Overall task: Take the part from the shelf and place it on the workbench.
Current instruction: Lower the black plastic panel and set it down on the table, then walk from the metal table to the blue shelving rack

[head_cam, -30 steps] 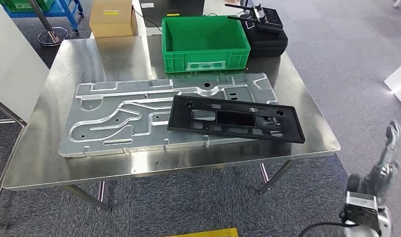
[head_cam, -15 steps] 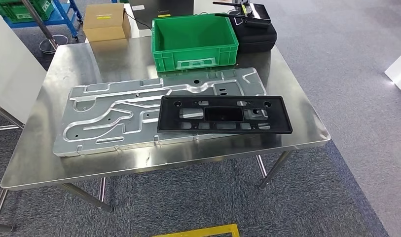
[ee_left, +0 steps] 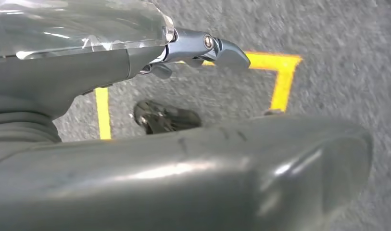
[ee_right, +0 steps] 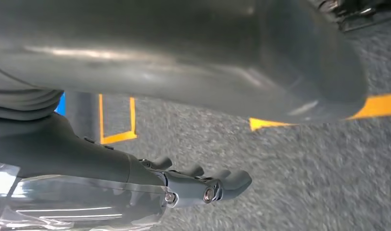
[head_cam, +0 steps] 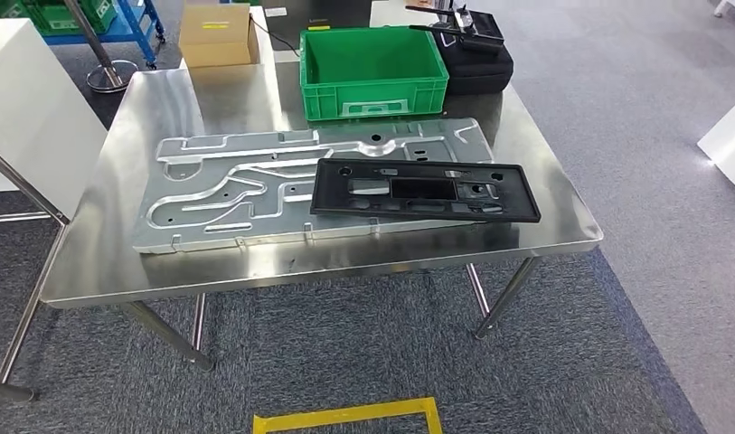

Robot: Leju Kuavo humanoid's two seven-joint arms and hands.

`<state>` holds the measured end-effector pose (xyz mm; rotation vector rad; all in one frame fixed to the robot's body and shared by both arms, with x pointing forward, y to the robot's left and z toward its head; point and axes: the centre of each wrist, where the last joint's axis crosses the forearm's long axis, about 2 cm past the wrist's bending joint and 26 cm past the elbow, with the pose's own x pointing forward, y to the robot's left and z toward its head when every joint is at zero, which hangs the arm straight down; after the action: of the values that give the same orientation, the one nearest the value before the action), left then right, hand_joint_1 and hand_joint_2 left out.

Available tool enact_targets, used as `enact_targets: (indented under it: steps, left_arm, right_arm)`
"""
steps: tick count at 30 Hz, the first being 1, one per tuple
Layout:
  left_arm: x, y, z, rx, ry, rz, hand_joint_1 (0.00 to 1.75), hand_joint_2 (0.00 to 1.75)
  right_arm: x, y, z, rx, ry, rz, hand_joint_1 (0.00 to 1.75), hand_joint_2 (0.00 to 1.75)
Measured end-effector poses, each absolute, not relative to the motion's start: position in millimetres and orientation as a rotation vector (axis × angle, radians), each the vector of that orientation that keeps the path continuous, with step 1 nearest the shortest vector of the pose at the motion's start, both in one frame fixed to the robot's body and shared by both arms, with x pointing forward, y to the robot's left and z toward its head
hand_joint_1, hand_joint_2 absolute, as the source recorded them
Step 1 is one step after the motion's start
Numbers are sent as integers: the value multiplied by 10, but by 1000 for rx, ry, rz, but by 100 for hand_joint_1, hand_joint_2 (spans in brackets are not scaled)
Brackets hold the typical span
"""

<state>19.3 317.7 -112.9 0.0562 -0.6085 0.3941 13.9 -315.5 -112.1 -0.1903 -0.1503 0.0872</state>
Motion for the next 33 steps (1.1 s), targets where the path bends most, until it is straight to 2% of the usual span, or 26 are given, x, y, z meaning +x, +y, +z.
enact_targets:
  steps: [33]
  left_arm:
    - [289,3165,-1122,38,-606,326,0,0]
  right_arm:
    - [279,-2980,-1129,-107,-190,98,0,0]
